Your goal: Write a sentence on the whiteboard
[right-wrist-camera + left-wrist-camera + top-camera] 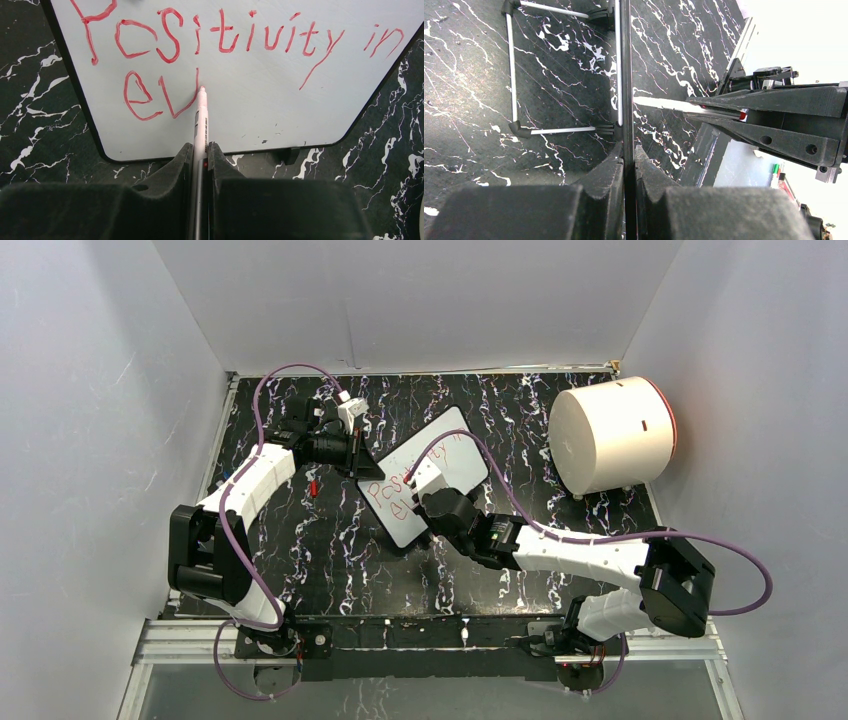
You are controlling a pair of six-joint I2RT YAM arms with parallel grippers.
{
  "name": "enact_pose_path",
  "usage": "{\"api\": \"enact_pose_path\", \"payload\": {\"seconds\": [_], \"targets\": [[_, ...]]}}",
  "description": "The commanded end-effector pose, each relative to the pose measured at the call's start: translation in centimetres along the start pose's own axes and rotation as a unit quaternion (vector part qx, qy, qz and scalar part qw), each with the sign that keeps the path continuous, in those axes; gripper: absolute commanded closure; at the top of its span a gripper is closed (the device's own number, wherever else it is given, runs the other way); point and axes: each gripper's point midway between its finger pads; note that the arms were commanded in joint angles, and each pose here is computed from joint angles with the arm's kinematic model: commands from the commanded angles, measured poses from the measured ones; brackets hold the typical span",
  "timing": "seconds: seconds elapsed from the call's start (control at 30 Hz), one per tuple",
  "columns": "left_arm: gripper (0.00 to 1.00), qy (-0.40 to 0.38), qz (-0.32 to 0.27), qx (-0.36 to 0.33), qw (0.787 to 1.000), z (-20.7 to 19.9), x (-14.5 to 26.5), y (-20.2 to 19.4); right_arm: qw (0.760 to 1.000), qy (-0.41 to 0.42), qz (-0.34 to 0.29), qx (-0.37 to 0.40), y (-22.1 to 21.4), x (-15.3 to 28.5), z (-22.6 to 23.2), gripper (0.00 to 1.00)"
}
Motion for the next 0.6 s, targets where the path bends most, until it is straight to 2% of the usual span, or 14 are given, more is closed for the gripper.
{"api": "enact_pose_path", "payload": {"seconds": [0.0, 0.57], "targets": [[1.0, 0.031, 0.037, 0.038, 0.998, 1.64, -0.55, -2.27, 1.0, -0.001, -0.003, -0.01, -0.15, -0.1, 0.02, 1.0], [1.0, 0.031, 0.036, 0.038, 0.998, 1.63, -0.52, -2.22, 1.0, -0.004, -0.003, -0.019, -0.55, 0.24, -0.17, 1.0]]}}
Point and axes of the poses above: each gripper's point midway between its finger pads, its own x axis back along the fingers, its own z axis along the line the jaws close on, y = z × x, and after that the axes turned 7 degrees about x, right-handed
